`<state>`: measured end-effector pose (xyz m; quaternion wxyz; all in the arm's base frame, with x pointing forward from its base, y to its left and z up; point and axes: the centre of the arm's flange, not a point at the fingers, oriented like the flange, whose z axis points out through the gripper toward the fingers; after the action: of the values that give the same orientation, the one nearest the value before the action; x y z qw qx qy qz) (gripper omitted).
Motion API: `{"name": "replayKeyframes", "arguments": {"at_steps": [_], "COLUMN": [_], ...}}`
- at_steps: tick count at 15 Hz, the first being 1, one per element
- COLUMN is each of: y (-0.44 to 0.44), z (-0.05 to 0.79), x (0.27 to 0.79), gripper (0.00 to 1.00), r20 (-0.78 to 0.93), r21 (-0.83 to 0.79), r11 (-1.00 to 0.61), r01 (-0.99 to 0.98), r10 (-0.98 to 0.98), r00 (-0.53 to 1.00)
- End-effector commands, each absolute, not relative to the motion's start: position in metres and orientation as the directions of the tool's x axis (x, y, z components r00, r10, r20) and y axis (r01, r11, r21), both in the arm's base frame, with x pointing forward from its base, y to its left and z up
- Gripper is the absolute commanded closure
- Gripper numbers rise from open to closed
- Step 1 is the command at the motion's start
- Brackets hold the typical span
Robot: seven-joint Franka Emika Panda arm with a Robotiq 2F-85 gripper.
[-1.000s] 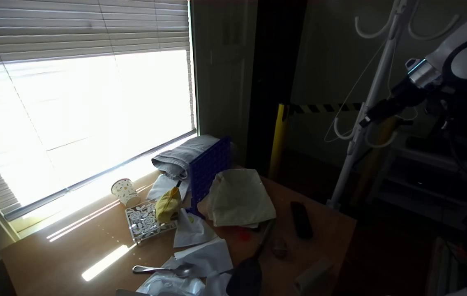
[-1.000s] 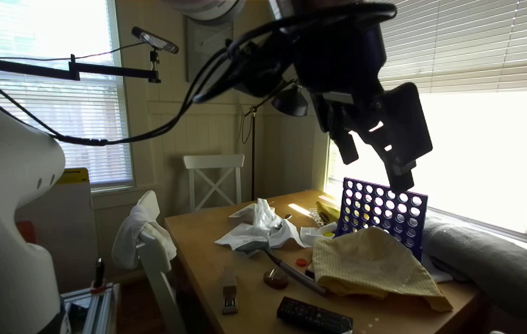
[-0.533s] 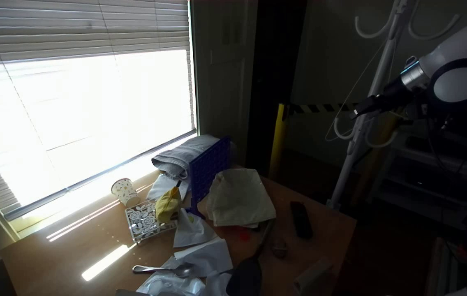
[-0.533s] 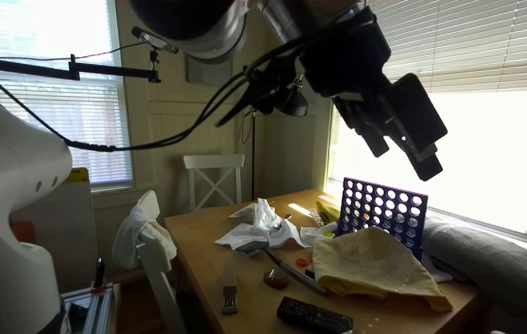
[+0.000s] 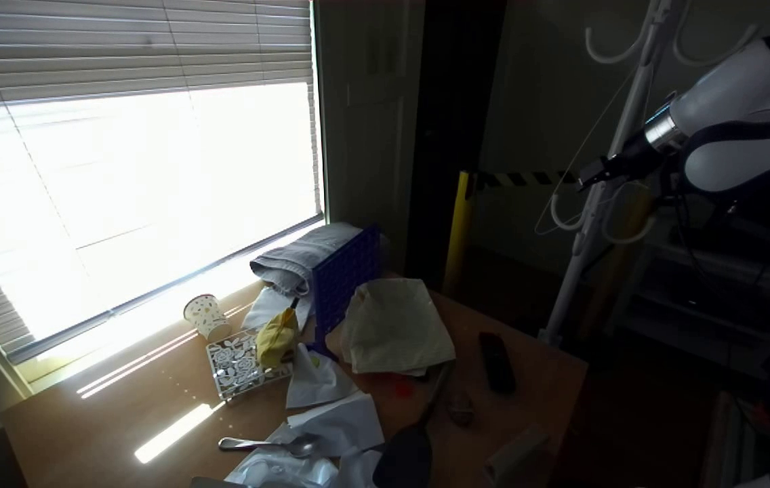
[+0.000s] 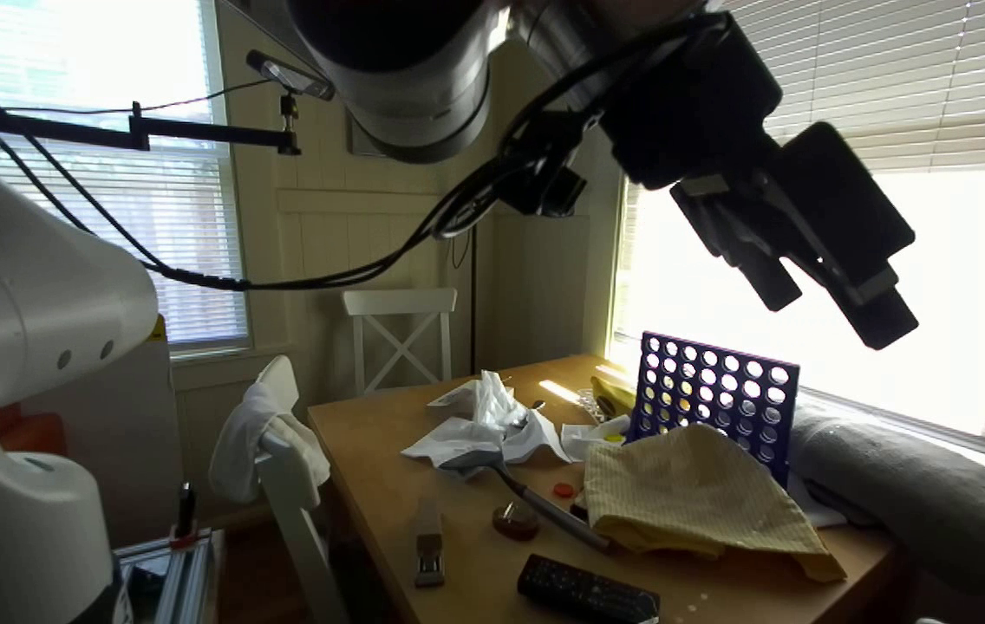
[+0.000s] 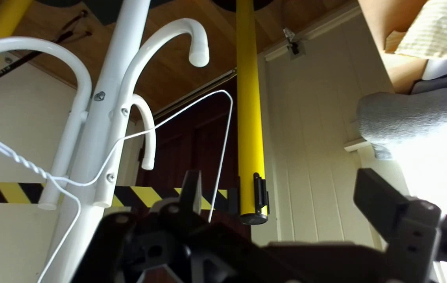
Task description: Pick up the hang wire from the stand and put it on the table
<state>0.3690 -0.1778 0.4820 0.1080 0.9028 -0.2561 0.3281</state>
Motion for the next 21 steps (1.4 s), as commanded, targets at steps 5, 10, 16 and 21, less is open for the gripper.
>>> {"name": "replayKeyframes", "arguments": {"at_steps": [5, 10, 16, 21], "y": [-0.1824, -0.1825, -0.1825, -0.1825], "z": [0.4837, 0.4843, 0.4842, 0.4842], "x": [0.3732, 0.3736, 0.3737, 0.3737], "gripper": [0.00, 0.00, 0.00, 0.00], "r20": [0.650, 0.651, 0.651, 0.651], "r21": [0.034, 0.034, 0.034, 0.034], "r11": [-0.834, -0.834, -0.834, -0.834], "r01": [-0.551, -0.551, -0.551, -0.551], "r10": [-0.400, -0.400, -0.400, -0.400], "r00": [0.646, 0.646, 0.646, 0.646]}}
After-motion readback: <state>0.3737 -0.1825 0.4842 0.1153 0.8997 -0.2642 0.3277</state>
